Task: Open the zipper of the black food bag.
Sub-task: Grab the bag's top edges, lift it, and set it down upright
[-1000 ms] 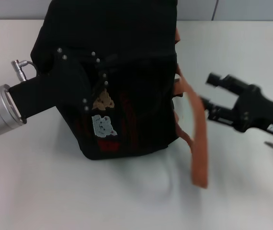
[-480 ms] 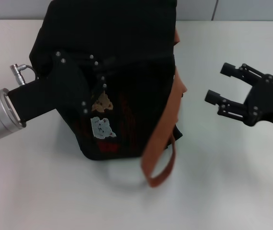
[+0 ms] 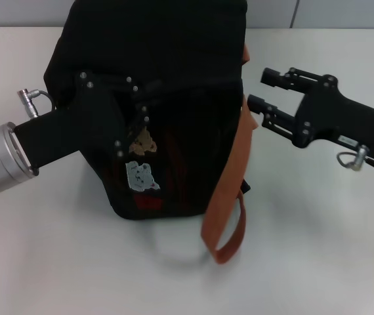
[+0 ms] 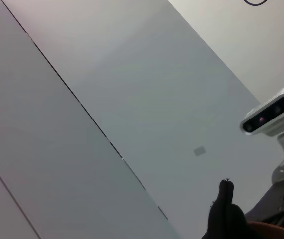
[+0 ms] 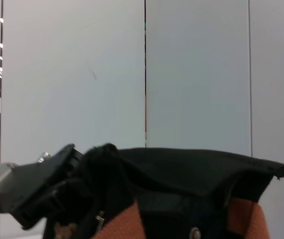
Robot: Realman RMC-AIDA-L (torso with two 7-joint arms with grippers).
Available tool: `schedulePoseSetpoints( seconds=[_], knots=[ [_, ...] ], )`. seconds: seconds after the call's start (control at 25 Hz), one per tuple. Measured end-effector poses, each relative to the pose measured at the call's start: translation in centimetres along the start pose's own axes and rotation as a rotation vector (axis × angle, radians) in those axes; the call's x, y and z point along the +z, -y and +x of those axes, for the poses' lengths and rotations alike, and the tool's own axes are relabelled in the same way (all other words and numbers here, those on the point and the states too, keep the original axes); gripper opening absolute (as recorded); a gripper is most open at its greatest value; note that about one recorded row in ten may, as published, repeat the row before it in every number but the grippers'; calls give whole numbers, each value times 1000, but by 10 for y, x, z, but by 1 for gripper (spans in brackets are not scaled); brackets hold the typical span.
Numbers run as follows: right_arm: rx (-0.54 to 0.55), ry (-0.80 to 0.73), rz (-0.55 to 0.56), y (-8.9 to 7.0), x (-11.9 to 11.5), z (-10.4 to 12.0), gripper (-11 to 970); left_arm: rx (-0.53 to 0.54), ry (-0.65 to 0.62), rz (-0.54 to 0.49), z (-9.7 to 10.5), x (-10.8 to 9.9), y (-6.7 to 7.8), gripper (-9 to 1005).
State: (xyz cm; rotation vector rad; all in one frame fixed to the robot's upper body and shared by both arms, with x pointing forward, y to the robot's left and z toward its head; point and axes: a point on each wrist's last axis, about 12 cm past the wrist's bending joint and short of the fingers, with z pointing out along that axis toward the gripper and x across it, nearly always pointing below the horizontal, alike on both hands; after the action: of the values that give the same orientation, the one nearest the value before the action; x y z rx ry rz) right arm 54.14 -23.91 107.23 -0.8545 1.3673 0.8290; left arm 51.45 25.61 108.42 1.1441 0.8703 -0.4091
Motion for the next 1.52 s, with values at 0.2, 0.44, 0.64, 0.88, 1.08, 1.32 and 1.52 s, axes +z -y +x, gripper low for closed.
schedulePoseSetpoints(
  seconds=[0.2, 0.44, 0.64, 0.88, 1.08, 1.32, 1.52],
  knots=[
    [-20, -48, -9, 5, 13, 1, 456, -3, -3, -6, 0, -1, 1, 71],
    [-39, -86, -60, 3, 21, 1, 320, -10, -7, -11, 1, -1, 2, 70],
    [-46, -92, -64, 4, 22, 1, 255, -10, -11, -12, 1, -1, 2, 70],
    [-61, -81, -73, 8, 31, -5, 256, -10, -11, -11, 2, -1, 2, 71],
    [-55, -85, -85, 11, 37, -9, 255, -10, -11, -7, 2, -1, 2, 71],
    [-60, -109, -104, 12, 42, -10, 246, -11, -13, -7, 2, -1, 3, 70],
    [-64, -118, -117, 11, 44, -9, 193, -12, -13, -6, 2, -1, 3, 70]
  ],
)
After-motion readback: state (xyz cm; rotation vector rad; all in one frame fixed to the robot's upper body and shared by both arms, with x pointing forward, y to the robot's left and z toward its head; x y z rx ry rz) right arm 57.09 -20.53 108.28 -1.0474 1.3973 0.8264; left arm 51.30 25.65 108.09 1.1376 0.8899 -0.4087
